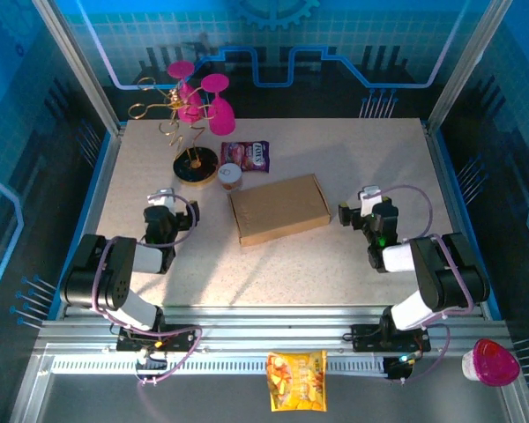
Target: Fold the paper box
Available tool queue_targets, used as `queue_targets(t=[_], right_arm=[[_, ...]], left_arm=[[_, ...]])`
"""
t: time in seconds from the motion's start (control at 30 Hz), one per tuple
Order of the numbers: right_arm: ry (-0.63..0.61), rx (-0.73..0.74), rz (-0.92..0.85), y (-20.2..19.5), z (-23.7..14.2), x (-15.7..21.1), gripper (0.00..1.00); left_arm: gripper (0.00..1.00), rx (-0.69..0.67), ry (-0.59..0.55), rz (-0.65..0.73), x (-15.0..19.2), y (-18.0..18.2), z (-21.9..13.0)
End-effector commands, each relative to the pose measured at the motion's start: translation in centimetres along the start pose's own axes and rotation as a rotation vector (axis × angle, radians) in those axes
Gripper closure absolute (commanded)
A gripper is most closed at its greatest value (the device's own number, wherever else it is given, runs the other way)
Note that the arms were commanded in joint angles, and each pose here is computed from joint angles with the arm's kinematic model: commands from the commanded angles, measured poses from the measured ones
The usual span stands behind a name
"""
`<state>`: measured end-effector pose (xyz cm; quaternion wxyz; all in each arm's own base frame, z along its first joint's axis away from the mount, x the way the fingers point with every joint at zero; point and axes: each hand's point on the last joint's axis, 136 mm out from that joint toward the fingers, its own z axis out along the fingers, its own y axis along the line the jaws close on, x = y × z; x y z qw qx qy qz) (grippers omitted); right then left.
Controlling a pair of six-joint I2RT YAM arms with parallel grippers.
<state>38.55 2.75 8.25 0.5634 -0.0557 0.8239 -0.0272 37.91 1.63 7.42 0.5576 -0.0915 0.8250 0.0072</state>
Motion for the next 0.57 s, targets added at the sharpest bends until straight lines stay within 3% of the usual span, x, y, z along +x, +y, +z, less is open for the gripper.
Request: queue_targets(t=[0.0,0.53], right_arm=[[-0.059,0.053,0.037,-1.4,0.5,-2.1,0.00],[-0.063,-0.019,0.001,-0.1,0.4,-2.1,0.00]], left_arm=[[0.01,0.019,-0.071,-0.001,-2.6,-0.3,0.5],[0.01,0.020,-0.073,0.004,-2.6,-0.4,0.5]])
